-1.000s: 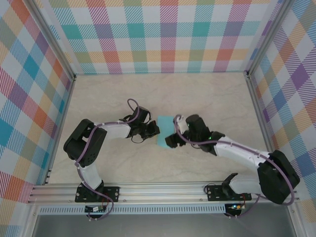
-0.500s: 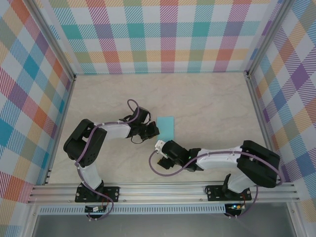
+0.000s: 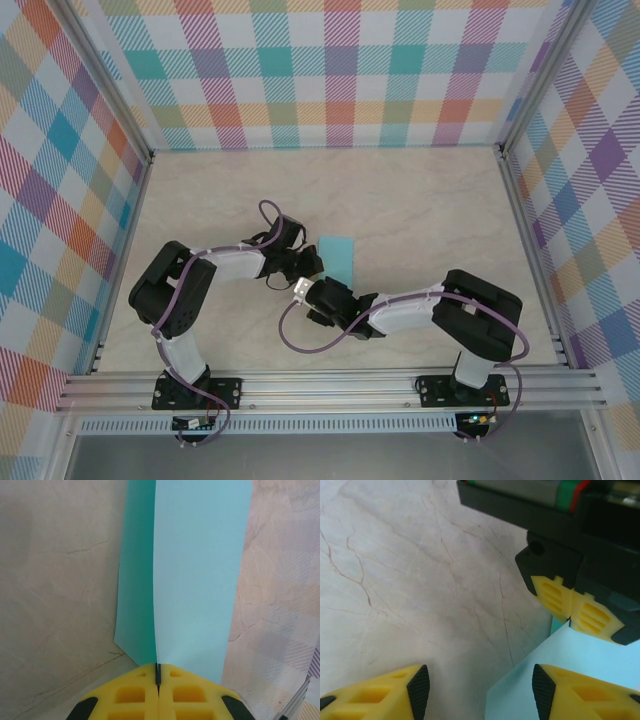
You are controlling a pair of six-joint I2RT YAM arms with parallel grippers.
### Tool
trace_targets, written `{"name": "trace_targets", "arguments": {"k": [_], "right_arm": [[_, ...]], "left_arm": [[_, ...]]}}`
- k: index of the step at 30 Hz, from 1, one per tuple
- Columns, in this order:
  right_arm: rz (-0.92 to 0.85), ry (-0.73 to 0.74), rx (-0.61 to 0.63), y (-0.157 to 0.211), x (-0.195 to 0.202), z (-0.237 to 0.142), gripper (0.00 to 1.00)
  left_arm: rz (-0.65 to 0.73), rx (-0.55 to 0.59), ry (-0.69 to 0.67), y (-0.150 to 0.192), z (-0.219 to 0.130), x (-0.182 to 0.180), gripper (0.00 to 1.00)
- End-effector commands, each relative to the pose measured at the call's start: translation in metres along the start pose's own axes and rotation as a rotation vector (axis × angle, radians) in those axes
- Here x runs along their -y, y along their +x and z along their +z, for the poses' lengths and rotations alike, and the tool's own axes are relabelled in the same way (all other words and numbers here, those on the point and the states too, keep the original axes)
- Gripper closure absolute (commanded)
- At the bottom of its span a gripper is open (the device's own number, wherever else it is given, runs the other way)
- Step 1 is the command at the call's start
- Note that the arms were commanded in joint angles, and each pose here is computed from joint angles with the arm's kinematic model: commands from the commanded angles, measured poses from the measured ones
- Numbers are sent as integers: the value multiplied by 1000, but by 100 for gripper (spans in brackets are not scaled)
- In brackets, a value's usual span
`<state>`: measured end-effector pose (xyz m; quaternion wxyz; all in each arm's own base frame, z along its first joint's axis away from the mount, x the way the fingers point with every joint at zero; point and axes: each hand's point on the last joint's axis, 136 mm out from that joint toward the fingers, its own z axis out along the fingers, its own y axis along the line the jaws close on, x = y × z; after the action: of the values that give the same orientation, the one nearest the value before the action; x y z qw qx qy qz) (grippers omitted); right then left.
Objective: Fold a paper plane with a square sheet of paper (fold left side to right side)
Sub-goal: Third fold the triangle at the center of the table.
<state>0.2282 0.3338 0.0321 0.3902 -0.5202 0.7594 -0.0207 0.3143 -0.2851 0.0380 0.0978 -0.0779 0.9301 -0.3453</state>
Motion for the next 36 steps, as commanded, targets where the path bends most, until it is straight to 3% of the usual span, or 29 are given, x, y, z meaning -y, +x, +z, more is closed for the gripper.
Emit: {"name": "trace_targets", "arguments": {"k": [1, 5, 6, 9, 16, 20, 23, 25, 29, 36], "right_arm": [[18, 50, 31, -13, 11, -1, 59], [20, 53, 29, -11, 13, -3, 97], [20, 50, 23, -9, 12, -2, 100], [9, 28, 3, -3, 8, -2, 100], [64, -57, -16, 4, 4, -8, 100], [87, -79, -18, 4, 4, -9, 100], [101, -90, -16, 4, 4, -9, 100], [102, -94, -17, 3, 4, -9, 100], [118, -97, -22, 4, 5, -8, 100], [146, -115, -21, 3, 3, -9, 100]], "left_arm": [[20, 4, 26, -1, -9, 16, 99], [31, 4, 20, -1, -11, 16, 98], [34, 6, 18, -1, -12, 16, 96], [52, 12, -1, 0, -17, 13, 87], [101, 38, -51, -5, -43, 8, 49], [123, 64, -96, -13, -65, 4, 38], [156, 71, -74, -21, -71, 16, 38], [187, 60, -28, -28, -65, 31, 44], [211, -14, 28, -38, -38, 47, 59], [230, -95, 62, -50, 12, 62, 69]]}}
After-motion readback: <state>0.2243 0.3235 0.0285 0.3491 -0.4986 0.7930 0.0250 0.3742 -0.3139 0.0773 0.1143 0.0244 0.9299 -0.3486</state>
